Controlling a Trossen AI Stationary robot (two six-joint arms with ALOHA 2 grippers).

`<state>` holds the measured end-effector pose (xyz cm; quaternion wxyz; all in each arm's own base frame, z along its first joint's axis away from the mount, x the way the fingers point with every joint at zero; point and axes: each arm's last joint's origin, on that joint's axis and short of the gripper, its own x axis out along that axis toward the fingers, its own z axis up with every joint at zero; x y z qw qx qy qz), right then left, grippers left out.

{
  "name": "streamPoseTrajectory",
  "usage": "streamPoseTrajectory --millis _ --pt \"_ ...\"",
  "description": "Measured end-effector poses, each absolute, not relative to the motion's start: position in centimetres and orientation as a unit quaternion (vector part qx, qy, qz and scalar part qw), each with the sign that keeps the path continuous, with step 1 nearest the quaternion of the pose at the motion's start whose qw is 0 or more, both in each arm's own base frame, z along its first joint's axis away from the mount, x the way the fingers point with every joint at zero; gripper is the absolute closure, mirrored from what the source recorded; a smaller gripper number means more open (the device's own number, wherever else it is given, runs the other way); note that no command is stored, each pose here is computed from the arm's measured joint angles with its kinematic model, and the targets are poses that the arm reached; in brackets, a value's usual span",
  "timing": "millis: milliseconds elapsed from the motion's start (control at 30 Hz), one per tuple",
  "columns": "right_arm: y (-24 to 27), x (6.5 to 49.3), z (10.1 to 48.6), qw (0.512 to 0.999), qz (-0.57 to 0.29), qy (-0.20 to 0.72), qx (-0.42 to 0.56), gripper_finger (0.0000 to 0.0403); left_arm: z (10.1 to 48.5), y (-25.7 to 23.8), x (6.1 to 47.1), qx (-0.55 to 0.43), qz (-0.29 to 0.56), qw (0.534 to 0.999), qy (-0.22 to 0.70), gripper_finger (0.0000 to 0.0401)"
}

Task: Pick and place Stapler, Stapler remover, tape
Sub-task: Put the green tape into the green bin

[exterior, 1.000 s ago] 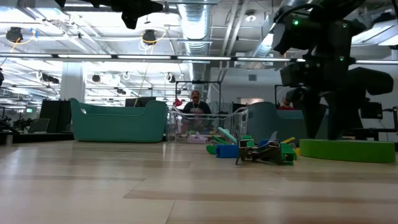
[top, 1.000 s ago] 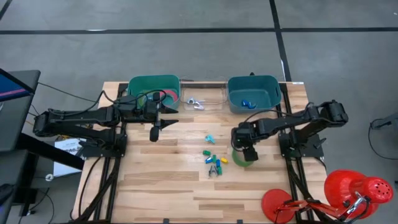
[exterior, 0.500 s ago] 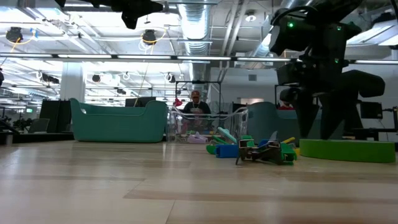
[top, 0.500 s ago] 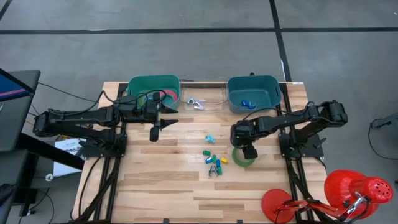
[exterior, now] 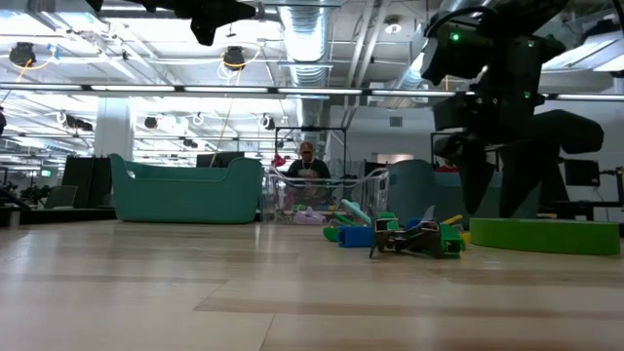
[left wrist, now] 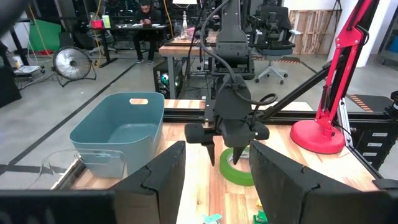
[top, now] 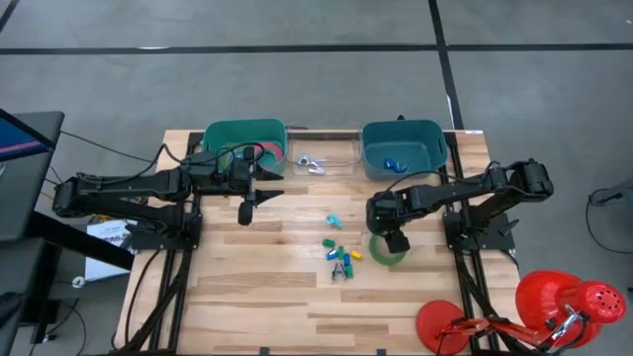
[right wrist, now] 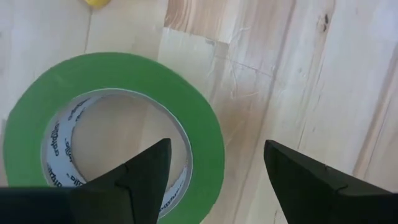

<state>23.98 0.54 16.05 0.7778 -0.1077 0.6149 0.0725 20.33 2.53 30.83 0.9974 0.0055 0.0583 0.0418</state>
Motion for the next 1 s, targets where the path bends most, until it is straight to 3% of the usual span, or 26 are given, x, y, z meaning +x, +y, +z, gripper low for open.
streamPoseTrajectory --millis 533,800,1000 --pt "0.8 24.0 16.1 0.773 0.109 0.606 -0.153 0.0153 30.8 2.5 20.3 0.005 0.042 0.997 0.058 0.0233" --pt "1.1 24.7 14.0 0.751 0.116 0.632 -0.152 0.0154 30.8 2.5 20.3 0.005 0.042 0.997 0.058 0.0233" --pt "1.1 24.9 13.6 0.750 0.111 0.637 -0.140 0.0175 30.8 2.5 20.3 0.005 0.042 0.997 0.058 0.0233"
